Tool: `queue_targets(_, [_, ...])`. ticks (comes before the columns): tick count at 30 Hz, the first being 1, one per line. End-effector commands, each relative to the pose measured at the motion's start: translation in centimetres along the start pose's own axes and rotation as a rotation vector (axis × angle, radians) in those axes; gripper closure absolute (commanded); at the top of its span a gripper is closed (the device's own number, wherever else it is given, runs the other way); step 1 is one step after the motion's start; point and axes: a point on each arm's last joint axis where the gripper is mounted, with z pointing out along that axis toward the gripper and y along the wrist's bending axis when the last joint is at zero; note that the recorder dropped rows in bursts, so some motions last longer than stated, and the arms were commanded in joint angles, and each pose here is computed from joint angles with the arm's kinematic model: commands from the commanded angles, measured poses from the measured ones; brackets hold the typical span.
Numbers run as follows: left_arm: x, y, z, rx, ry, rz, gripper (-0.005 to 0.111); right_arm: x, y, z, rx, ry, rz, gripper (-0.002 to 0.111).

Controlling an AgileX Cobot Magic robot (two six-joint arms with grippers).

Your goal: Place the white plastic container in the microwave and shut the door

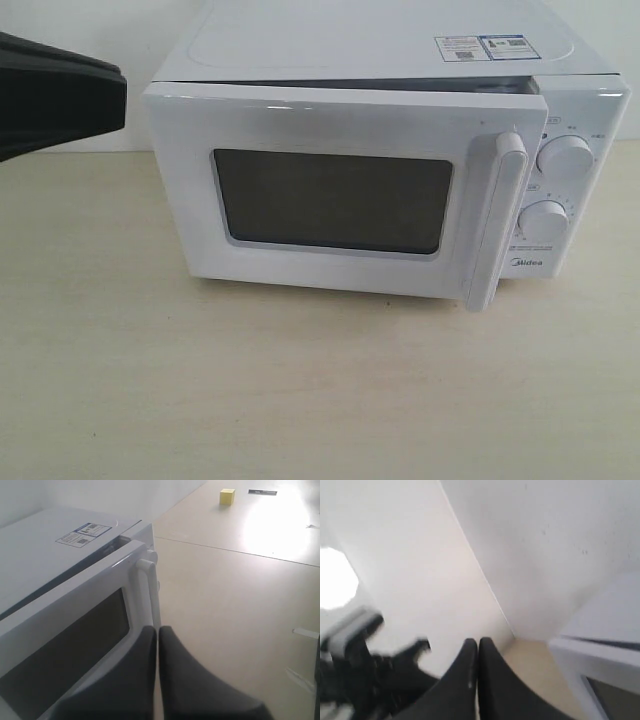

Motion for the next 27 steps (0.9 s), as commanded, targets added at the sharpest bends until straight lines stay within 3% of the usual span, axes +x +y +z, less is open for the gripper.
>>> queue_targets(1, [0.0, -0.2, 0.0, 0.010, -0.002, -0.012, 0.103, -2.8, -1.5, -0.3, 0.067, -0.350, 0.389, 0.108])
queue_targets(4, [0.0, -0.2, 0.0, 0.010, -0.002, -0.012, 0.103, -3.8, -3.1, -1.1, 0.170, -0.531, 0.618, 0.108])
queue_targets(6, [0.0, -0.2, 0.0, 0.010, -0.002, -0.012, 0.103, -3.9, -4.1, -1.6, 0.299, -0.581, 0.617, 0.108])
queue_targets(12, [0.0, -0.2, 0.0, 0.010, -0.002, -0.012, 0.103, -4.0, -5.6, -2.8, 0.784, -0.314, -0.118, 0.108])
queue_targets(15, [0.0, -0.2, 0.0, 0.010, -0.002, -0.012, 0.103, -3.4, -6.6, -3.5, 0.955, -0.109, -0.354, 0.108])
queue_targets(20, [0.1, -0.2, 0.0, 0.014, 0.000, -0.012, 0.103, -1.5, -7.6, -2.9, 1.000, 0.146, -0.368, 0.108])
queue_targets(22, [0.1, -0.2, 0.0, 0.014, 0.000, -0.012, 0.103, -0.3, -7.8, -2.2, 0.959, 0.267, -0.335, 0.108])
queue_targets(27, [0.0, -0.2, 0.0, 0.013, -0.006, -0.018, 0.103, 2.2, -5.8, 0.5, 0.658, 0.403, -0.260, 0.108])
